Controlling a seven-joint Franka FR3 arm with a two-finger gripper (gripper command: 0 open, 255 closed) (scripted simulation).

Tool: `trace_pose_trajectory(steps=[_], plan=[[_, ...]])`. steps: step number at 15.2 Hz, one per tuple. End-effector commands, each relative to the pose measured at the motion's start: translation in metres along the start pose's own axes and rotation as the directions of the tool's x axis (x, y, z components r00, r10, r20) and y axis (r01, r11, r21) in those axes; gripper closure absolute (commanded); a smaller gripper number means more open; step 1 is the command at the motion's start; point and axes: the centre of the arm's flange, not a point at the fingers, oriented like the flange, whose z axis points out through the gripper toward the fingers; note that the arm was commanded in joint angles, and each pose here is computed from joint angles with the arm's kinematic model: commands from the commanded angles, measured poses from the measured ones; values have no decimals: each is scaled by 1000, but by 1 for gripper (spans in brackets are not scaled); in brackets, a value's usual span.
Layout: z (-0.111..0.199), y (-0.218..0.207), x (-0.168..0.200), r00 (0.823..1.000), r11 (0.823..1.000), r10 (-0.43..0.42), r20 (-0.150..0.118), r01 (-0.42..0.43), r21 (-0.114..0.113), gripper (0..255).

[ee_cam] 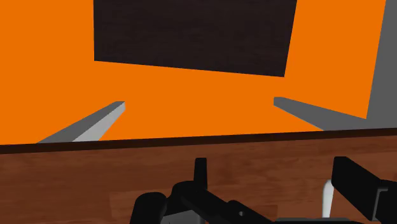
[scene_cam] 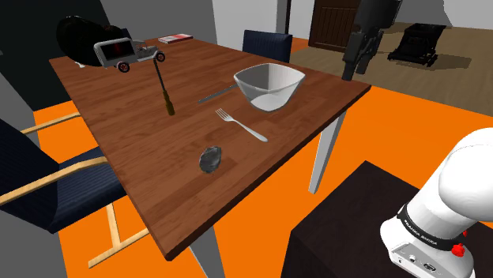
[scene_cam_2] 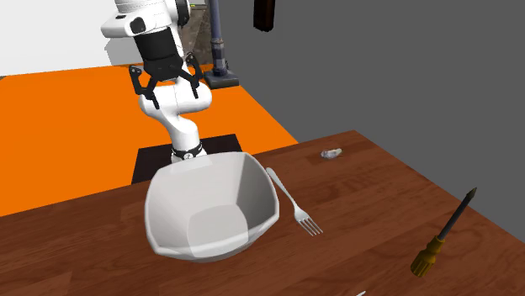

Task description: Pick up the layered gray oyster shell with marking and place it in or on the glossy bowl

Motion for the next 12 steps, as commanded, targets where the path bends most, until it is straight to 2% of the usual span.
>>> trace_pose_trajectory(steps=[1, 12], plan=[[0, 0, 0, 1000, 1000, 0, 0, 0, 0, 0], [50, -123, 83, 991, 1000, 28, 130, -27, -15, 0]])
